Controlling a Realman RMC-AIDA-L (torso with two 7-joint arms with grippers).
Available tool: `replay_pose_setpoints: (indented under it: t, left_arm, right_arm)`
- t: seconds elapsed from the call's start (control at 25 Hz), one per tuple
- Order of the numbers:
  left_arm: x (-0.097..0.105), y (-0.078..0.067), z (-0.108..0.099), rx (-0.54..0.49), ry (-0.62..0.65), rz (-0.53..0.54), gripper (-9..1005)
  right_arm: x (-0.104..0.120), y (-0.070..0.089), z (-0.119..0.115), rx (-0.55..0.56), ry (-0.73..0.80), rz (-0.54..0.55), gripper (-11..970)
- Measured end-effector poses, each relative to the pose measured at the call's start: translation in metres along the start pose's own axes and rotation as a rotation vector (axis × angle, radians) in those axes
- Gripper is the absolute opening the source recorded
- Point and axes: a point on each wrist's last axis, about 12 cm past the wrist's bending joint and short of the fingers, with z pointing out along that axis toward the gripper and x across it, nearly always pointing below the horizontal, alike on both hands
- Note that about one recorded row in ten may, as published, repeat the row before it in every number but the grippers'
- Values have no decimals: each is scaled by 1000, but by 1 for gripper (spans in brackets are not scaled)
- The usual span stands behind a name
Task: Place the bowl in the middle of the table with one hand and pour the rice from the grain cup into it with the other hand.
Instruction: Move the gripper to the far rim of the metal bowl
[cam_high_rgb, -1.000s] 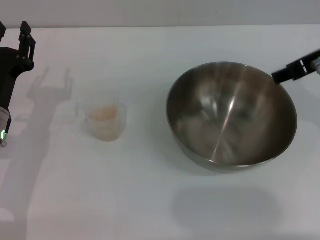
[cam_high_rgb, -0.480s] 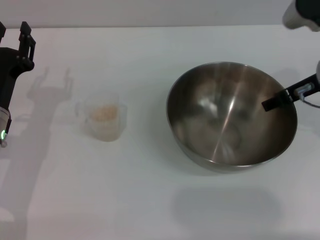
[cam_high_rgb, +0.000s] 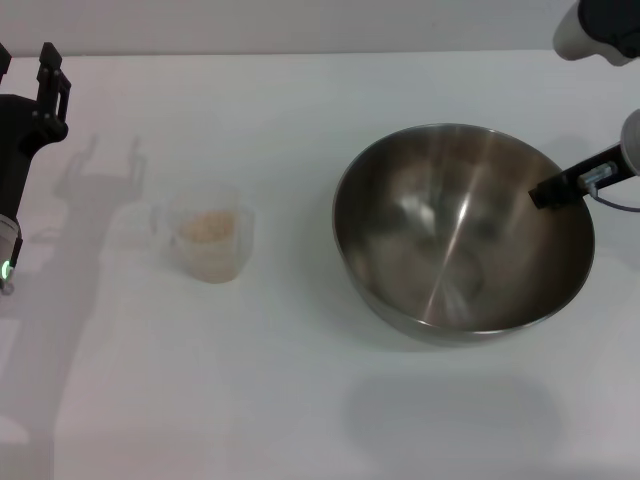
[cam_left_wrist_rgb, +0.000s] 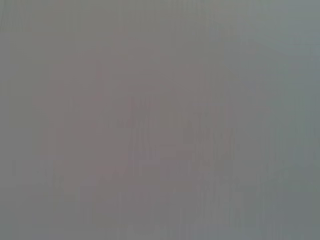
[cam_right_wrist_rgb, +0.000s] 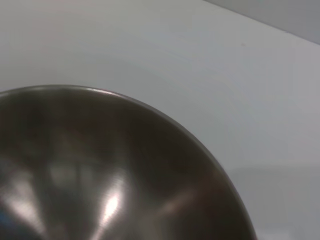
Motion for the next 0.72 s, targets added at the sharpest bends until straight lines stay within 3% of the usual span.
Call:
replay_pose_setpoints:
  t: [0.2, 0.4, 0.72]
  left_arm:
    - [0, 0, 0, 2, 0, 0, 516]
    - [0, 0, 0, 2, -2, 1, 516]
    - [-1, 1, 1, -1, -3, 1, 516]
  right_arm:
    - [-3, 2, 1, -3, -2, -9, 297]
    - [-6, 3, 1, -4, -5, -16, 132]
    - [-21, 4, -19, 17, -105, -36, 100]
